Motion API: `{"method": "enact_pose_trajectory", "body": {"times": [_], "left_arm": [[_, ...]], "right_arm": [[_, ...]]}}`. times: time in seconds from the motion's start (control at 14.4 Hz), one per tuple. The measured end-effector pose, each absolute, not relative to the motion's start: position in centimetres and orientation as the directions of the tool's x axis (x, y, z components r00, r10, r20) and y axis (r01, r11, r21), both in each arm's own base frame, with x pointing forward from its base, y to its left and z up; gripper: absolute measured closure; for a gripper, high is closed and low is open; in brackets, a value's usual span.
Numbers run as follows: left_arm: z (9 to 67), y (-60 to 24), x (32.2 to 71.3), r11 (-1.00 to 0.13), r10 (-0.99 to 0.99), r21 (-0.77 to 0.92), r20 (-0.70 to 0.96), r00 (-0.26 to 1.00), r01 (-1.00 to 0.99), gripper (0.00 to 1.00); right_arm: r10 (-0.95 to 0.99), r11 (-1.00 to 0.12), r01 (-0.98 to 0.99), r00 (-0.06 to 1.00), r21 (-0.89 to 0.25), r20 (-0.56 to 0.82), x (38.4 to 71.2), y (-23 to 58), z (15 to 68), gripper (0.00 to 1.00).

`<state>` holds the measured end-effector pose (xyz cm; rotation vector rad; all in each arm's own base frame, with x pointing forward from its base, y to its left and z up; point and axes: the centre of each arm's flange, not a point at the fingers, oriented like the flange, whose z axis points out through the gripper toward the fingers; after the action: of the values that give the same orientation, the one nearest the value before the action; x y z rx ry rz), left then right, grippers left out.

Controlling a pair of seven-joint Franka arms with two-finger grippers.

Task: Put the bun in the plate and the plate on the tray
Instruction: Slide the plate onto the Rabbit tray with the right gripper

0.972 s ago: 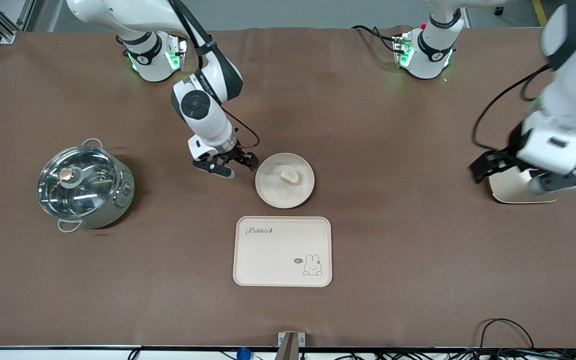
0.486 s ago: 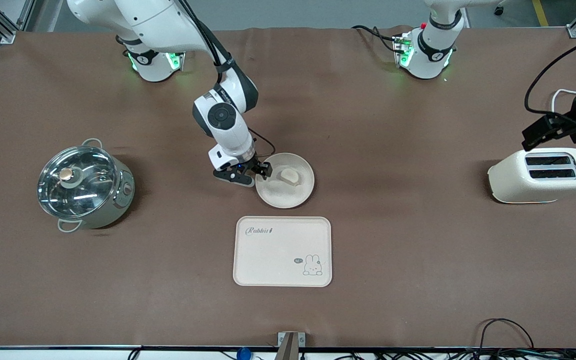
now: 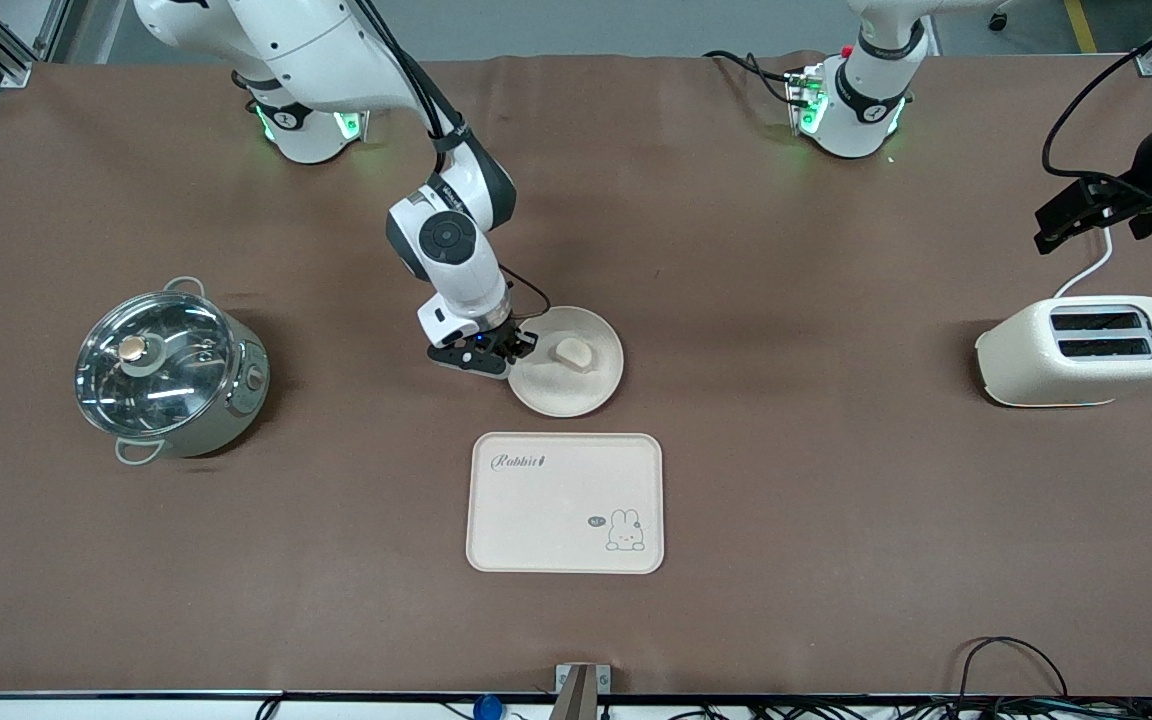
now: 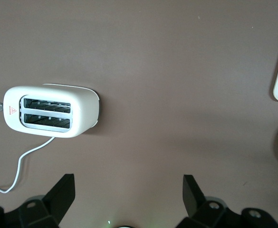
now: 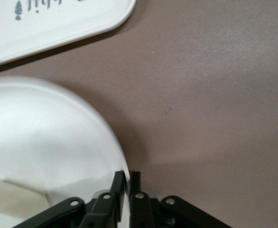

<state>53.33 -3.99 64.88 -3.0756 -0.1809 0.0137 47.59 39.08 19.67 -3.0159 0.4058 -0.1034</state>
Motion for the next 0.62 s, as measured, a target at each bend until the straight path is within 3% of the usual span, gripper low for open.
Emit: {"method": "enact_pose_trajectory", "body": {"times": [0.28, 0.62], "left_arm": [[64.7, -4.2, 53.3, -0.992, 0.115, -0.048, -0.013, 0.993, 0.114, 0.00], [64.5, -4.2, 53.3, -0.994, 0.101, -0.048, -0.017, 0.995, 0.100, 0.00]], "right_arm": [[-0.273, -0.957, -0.262, 0.959, -0.127, 0.072, 48.5, 39.2, 21.2, 0.93], [-0.271, -0.959, -0.264, 0.960, -0.106, 0.062, 51.7, 39.1, 27.7, 0.95]]}}
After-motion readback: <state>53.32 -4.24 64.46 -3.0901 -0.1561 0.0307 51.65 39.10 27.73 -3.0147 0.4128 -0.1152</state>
